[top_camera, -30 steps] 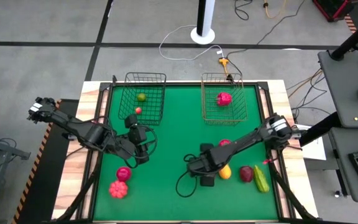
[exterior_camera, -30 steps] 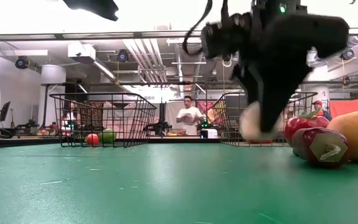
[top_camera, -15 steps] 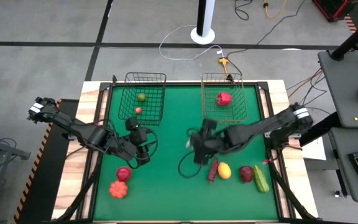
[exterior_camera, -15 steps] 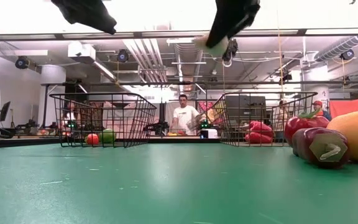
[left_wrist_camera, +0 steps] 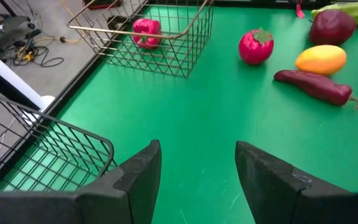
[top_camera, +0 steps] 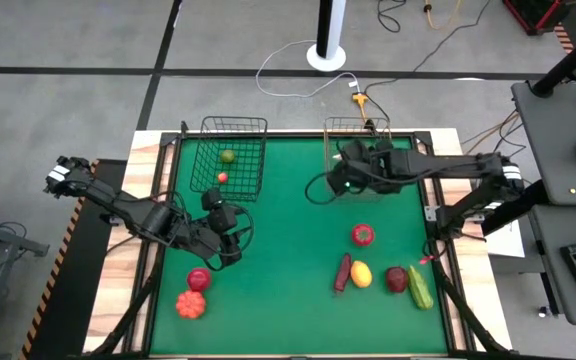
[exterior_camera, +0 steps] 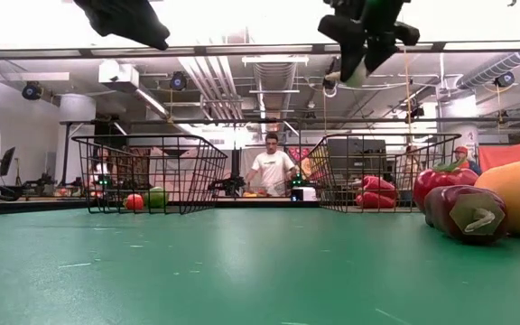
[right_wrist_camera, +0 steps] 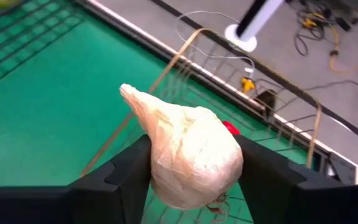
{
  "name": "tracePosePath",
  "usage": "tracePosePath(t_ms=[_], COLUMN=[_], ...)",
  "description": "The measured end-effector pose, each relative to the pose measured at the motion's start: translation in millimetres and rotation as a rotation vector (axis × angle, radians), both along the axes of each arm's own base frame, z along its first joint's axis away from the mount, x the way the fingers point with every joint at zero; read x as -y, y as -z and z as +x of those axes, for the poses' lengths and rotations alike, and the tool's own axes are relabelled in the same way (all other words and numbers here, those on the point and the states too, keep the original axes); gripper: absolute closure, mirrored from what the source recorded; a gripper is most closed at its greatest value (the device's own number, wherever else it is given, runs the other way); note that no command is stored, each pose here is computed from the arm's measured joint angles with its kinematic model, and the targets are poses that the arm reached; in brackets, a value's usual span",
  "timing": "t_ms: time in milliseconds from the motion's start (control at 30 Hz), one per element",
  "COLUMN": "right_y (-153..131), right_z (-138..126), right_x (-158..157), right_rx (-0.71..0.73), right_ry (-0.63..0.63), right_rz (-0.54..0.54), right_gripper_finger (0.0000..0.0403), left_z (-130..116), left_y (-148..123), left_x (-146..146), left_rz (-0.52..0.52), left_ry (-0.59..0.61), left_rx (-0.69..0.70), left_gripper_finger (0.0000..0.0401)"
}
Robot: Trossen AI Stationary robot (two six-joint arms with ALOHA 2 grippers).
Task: Sort produce into baskets
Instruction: Put the garlic into the gold wire basket, then put the right tomato into the black wire basket
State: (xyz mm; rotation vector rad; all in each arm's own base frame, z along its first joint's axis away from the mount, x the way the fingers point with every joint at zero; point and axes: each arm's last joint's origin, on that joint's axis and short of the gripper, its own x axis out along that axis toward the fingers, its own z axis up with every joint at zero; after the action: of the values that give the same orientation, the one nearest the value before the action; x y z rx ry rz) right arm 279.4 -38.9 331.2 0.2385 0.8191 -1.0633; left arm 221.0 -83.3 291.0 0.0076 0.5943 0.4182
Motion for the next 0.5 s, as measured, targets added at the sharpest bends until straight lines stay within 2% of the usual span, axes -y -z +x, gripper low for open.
tracePosePath(t_ms=[267,500], right_y=[1.4,1.8], right_z=[-1.5,-0.2], right_x=[13.8,7.8], right_rx=[-0.018,-0.021], right_ry=[0.039,0.012], right_rz=[-0.004,-0.007], right_gripper_finger=[0.0141,0.0107], left_z=[-1.5,-3.8], left_y=[7.8,19.4], left_x=[0.9,0.5], left_rz=[-0.037,-0.069], left_ry=[0.019,0.015], left_rx=[-0.028,-0.056], left_gripper_finger=[0.0214,0.0214])
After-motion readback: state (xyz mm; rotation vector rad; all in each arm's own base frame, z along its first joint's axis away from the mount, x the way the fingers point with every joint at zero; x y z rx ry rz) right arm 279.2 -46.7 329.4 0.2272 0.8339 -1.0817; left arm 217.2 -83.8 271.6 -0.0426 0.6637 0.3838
